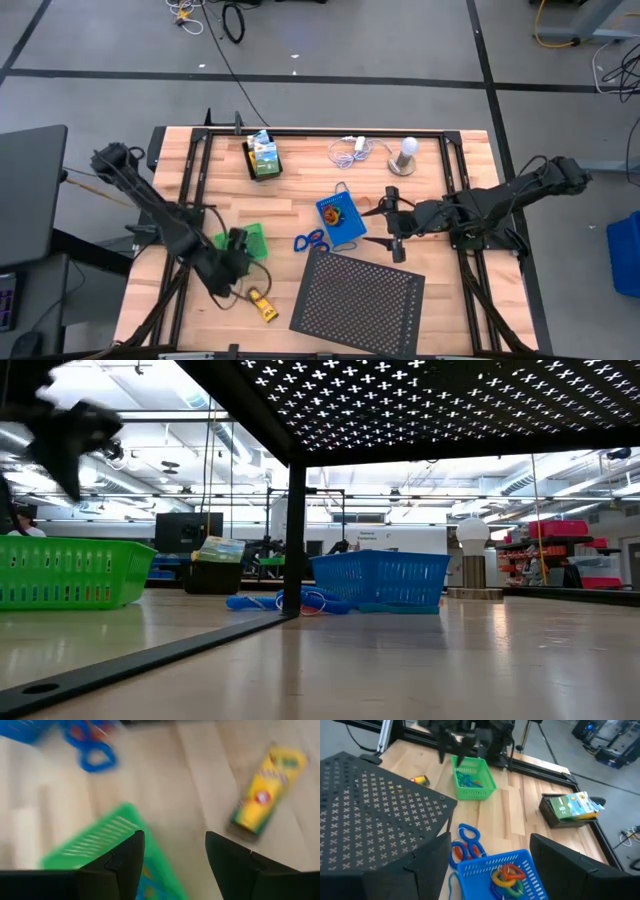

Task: Pick & Place Office Desk Supplies
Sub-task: Put the crayon box into the black bin

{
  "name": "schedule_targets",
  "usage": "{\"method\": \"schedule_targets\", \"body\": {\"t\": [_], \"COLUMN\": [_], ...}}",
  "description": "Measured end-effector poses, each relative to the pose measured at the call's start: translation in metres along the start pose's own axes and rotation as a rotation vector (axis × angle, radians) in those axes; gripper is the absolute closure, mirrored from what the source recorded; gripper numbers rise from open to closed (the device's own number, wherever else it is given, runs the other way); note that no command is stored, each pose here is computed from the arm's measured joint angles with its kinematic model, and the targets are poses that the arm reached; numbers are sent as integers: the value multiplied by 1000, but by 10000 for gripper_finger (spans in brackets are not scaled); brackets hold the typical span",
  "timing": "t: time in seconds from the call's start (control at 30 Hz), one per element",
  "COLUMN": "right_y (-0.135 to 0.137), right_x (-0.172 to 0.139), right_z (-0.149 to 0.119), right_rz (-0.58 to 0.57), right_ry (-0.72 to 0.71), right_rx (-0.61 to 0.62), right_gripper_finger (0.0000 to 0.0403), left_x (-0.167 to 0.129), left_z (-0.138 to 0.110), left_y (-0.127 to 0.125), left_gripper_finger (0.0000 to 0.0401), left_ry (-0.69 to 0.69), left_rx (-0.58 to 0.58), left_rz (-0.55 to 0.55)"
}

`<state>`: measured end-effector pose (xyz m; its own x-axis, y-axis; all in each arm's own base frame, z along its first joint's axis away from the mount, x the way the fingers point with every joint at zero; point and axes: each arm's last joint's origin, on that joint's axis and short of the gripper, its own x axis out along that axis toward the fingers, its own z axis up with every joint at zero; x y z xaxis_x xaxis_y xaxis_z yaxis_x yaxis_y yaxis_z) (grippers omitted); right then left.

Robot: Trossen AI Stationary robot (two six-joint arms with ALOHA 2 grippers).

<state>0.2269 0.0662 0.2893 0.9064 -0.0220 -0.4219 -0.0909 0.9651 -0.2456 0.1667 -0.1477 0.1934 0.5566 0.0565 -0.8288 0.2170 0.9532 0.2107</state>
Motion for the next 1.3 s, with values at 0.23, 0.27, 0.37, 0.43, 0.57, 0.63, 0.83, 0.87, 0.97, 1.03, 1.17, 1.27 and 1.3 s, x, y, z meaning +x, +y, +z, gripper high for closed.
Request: {"method": "schedule_targets", "body": {"t": [0.23, 0.27, 0.37, 0.43, 0.57, 0.63, 0.83, 0.87, 0.97, 1.03, 1.17, 1.27, 1.3], "right_y": [1, 1, 1, 2, 2, 2, 5, 5, 6, 6, 6, 6, 6], "right_x": [-1, -1, 0, -1, -1, -1, -2, -2, -2, -2, -2, -2, -2], "right_z": [-2, -2, -2, -3, -5, -6, -8, -8, -8, -8, -8, -9, -9], "right_rz": [-8, -8, -8, -7, -5, -4, 9, 10, 13, 13, 14, 17, 17], "right_ry": [19, 22, 24, 30, 54, 65, 79, 80, 85, 85, 87, 88, 89], "right_rx": [-2, -3, 3, 8, 21, 31, 23, 22, 18, 18, 14, 9, 9], "right_gripper_finger": [124, 124, 124, 124, 124, 124, 124, 124, 124, 124, 124, 124, 124], "left_x": [21, 22, 25, 27, 36, 41, 53, 55, 60, 64, 73, 79, 81], "left_z": [11, 16, 34, 46, 57, 58, 57, 57, 59, 60, 58, 56, 54], "left_y": [-32, -36, -45, -50, -54, -54, -56, -58, -60, -61, -61, -61, -62], "left_gripper_finger": [185, 185, 185, 185, 180, 174, 157, 155, 151, 151, 151, 151, 151], "left_ry": [95, 96, 88, 80, 120, 148, 185, 178, 155, 159, 180, 200, 208], "left_rx": [93, 102, 138, 153, 172, 165, 152, 154, 164, 160, 175, 179, 177], "left_rz": [-60, -70, -89, -106, -141, -168, -209, -214, -229, -243, -246, -251, -256]}}
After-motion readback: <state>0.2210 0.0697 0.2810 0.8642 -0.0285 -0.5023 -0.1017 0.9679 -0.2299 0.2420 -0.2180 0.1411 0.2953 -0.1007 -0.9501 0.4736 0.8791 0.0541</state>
